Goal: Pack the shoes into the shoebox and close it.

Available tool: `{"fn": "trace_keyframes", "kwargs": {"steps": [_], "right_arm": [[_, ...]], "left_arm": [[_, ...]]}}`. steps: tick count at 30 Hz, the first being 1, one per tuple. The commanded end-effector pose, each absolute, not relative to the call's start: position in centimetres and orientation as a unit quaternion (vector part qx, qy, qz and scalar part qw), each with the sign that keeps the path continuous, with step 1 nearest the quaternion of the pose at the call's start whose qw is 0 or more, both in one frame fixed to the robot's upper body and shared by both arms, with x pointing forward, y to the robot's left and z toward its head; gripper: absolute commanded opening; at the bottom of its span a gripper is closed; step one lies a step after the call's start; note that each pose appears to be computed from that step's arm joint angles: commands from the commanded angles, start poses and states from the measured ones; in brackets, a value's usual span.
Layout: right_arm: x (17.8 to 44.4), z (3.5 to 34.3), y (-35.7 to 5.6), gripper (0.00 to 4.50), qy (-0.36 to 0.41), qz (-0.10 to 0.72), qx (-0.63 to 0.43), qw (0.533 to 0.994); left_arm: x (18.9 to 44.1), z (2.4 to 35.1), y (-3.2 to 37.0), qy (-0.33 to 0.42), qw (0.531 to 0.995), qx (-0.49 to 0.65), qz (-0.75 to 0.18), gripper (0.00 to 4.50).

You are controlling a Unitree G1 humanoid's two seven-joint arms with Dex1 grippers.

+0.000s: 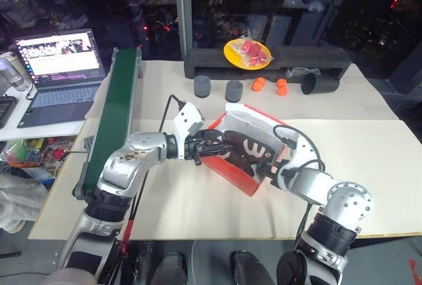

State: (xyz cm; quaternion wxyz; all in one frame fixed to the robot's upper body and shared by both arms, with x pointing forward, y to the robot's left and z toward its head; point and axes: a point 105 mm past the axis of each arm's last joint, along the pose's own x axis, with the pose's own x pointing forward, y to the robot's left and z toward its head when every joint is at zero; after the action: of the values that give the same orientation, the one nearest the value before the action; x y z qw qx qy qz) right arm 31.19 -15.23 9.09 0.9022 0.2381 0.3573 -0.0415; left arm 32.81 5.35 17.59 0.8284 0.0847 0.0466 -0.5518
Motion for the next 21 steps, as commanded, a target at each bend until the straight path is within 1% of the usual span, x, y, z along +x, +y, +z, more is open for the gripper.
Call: {"fn": "trace_keyframes", "kwargs": {"steps": [1,4,5,6,8,10,12,15,21], "right_arm": [[31.8,11.1,-12.3,2.43,0.336,0.008,0.266,0.904],[31.6,11.1,-11.5,1.43,0.34,0.015,0.282,0.897],[31.5,11.0,-11.3,1.04,0.343,0.014,0.289,0.893],[31.4,10.9,-10.7,0.76,0.349,0.014,0.32,0.881],[31.6,11.5,-9.0,0.05,0.351,-0.006,0.437,0.828],[31.6,11.9,-8.6,0.01,0.365,-0.023,0.489,0.792],[31.8,12.4,-8.7,0.01,0.376,-0.032,0.499,0.78],[32.4,13.3,-8.0,0.01,0.391,-0.046,0.537,0.746],[32.9,12.7,-8.2,0.01,0.396,-0.099,0.568,0.715]], "left_arm": [[32.6,18.8,5.1,0.024,0.827,0.089,-0.555,2.36],[32.6,18.8,5.2,0.025,0.828,0.088,-0.554,2.36],[32.6,18.8,5.2,0.025,0.828,0.087,-0.553,2.36],[32.6,18.8,5.2,0.026,0.828,0.087,-0.554,2.36],[32.6,18.8,5.0,0.026,0.826,0.087,-0.556,2.36],[32.5,18.8,5.0,0.026,0.824,0.087,-0.559,2.36],[32.5,18.8,4.9,0.025,0.824,0.088,-0.56,2.36],[32.5,18.8,5.0,0.025,0.823,0.091,-0.56,2.36],[32.5,18.9,5.2,0.026,0.823,0.093,-0.559,2.36]]}}
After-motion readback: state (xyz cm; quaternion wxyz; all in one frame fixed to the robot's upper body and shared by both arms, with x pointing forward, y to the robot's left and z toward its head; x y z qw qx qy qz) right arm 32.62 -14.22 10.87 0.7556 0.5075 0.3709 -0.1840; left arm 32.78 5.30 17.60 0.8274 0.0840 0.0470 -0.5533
